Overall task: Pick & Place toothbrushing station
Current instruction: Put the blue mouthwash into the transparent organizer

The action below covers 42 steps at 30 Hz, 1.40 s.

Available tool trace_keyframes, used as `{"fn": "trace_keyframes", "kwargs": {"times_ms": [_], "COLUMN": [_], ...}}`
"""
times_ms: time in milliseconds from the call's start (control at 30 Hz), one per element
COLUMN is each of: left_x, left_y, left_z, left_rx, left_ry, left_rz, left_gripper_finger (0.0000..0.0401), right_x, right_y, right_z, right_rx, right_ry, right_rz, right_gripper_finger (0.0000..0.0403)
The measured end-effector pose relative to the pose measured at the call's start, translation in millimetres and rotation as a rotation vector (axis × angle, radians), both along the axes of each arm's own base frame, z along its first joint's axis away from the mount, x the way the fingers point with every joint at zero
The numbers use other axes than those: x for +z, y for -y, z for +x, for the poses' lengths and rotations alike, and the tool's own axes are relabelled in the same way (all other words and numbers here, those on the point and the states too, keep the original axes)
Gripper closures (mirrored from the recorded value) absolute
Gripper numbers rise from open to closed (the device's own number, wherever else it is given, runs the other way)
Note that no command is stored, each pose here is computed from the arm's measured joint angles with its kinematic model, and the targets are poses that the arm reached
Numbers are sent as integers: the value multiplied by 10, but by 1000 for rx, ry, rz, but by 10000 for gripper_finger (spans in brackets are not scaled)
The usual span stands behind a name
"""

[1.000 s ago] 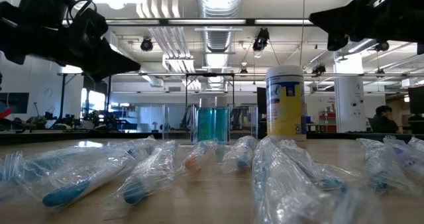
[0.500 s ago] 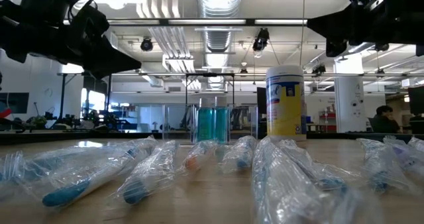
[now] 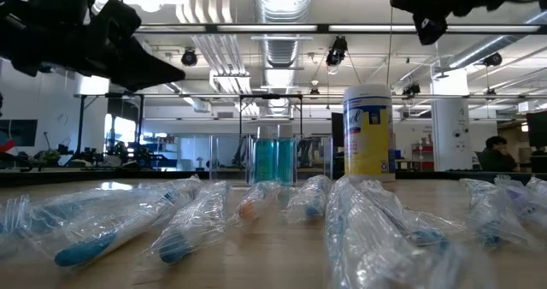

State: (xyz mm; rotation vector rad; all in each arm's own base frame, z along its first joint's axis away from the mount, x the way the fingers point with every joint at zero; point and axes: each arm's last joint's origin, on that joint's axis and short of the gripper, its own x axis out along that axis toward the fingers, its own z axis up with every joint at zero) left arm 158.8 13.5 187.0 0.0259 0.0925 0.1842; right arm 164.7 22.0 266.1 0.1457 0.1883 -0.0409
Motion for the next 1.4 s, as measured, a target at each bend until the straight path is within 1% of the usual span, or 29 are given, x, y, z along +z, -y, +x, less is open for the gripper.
{"fn": "trace_keyframes", "kwargs": {"times_ms": [100, 400, 567, 667, 767, 867, 1000, 1100, 1200, 1300, 1400], "left_x": [9, -19, -48, -47, -48, -75, -98, -102, -105, -107, -106], "left_y": [0, -1, 0, 0, 1, 1, 2, 2, 2, 2, 2], "left_z": [2, -4, -11, -11, -11, -15, -19, -19, -20, -20, -20], "left_rx": [0, 2, 3, 5, 7, 9, 10, 11, 13, 13, 14], "left_ry": [3, -6, -16, -12, -8, -31, -55, -59, -58, -60, -60], "left_rz": [3, -22, -39, -59, -84, -109, -114, -118, -130, -133, -132], "left_gripper_finger": [358, 356, 363, 367, 371, 374, 376, 374, 370, 366, 363], "right_x": [142, 430, 587, 650, 652, 618, 550, 491, 428, 366, 303], "right_y": [-138, -671, -858, -927, -1002, -1078, -1156, -1219, -1268, -1321, -1352], "right_z": [43, 237, 317, 354, 394, 451, 496, 518, 515, 507, 503], "right_rx": [-11, 27, -26, -36, -25, -28, -46, -35, -25, -38, -42], "right_ry": [-124, -385, -557, -690, -822, -940, -1071, -1124, -1177, -1198, -1217], "right_rz": [-15, -43, -57, -88, -118, -78, -3, 50, 89, 95, 78], "right_gripper_finger": [394, 394, 388, 367, 336, 301, 254, 223, 201, 190, 186]}}
